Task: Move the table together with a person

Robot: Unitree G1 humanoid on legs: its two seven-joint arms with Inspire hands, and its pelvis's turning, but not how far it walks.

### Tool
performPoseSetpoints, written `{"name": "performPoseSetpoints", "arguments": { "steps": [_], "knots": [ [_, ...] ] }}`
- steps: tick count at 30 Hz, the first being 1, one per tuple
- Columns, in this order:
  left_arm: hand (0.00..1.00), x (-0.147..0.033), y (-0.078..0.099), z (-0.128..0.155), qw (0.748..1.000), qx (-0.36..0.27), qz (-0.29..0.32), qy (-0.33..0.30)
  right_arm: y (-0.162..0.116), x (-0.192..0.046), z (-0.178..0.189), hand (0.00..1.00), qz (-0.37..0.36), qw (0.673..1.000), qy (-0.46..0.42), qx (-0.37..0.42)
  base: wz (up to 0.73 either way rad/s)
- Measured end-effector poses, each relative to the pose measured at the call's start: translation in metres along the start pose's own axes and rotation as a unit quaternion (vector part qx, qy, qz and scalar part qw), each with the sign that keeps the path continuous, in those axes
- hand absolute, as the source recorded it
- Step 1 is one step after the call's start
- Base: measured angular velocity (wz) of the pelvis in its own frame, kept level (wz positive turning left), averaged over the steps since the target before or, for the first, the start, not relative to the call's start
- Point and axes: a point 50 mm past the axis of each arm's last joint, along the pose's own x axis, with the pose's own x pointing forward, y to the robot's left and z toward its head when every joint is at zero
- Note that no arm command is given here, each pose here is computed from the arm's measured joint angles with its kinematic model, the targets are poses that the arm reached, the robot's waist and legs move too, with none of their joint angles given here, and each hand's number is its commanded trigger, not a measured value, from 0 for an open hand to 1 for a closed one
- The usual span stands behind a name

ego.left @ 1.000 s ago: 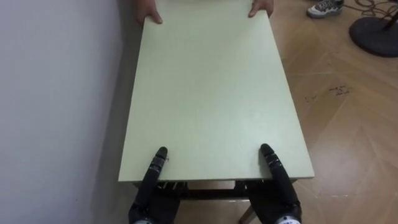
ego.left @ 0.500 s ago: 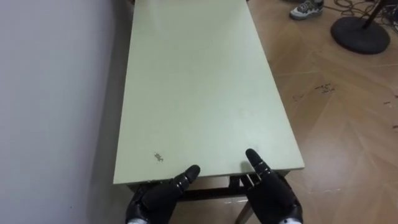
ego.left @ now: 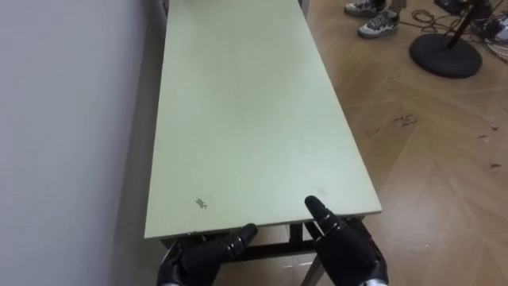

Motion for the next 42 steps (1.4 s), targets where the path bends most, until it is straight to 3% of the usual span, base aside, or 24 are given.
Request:
{"name": "performPoseSetpoints", "arguments": {
  "steps": [10, 17, 24, 32, 42],
  "knots": [
    [0.00, -0.001, 0.024, -0.005, 0.994, 0.103, -0.012, 0.038, -0.020, -0.007, -0.010, 0.00, 0.034, 0.985, 0.088, -0.146, 0.00],
    [0.00, 0.001, 0.038, -0.010, 0.990, 0.126, -0.027, 0.057, -0.050, -0.008, -0.014, 0.00, -0.015, 0.957, 0.174, -0.232, 0.00],
    [0.00, 0.001, 0.046, -0.014, 0.984, 0.162, -0.022, 0.071, -0.063, -0.016, -0.019, 0.00, -0.041, 0.947, 0.203, -0.246, 0.01],
    [0.00, -0.004, 0.072, -0.036, 0.969, 0.194, 0.052, 0.141, -0.087, -0.034, -0.028, 0.00, -0.102, 0.917, 0.255, -0.289, 0.00],
    [0.00, -0.014, 0.091, -0.047, 0.958, 0.208, 0.114, 0.162, -0.113, -0.048, -0.020, 0.00, -0.229, 0.889, 0.239, -0.316, -0.01]
  ]
}}
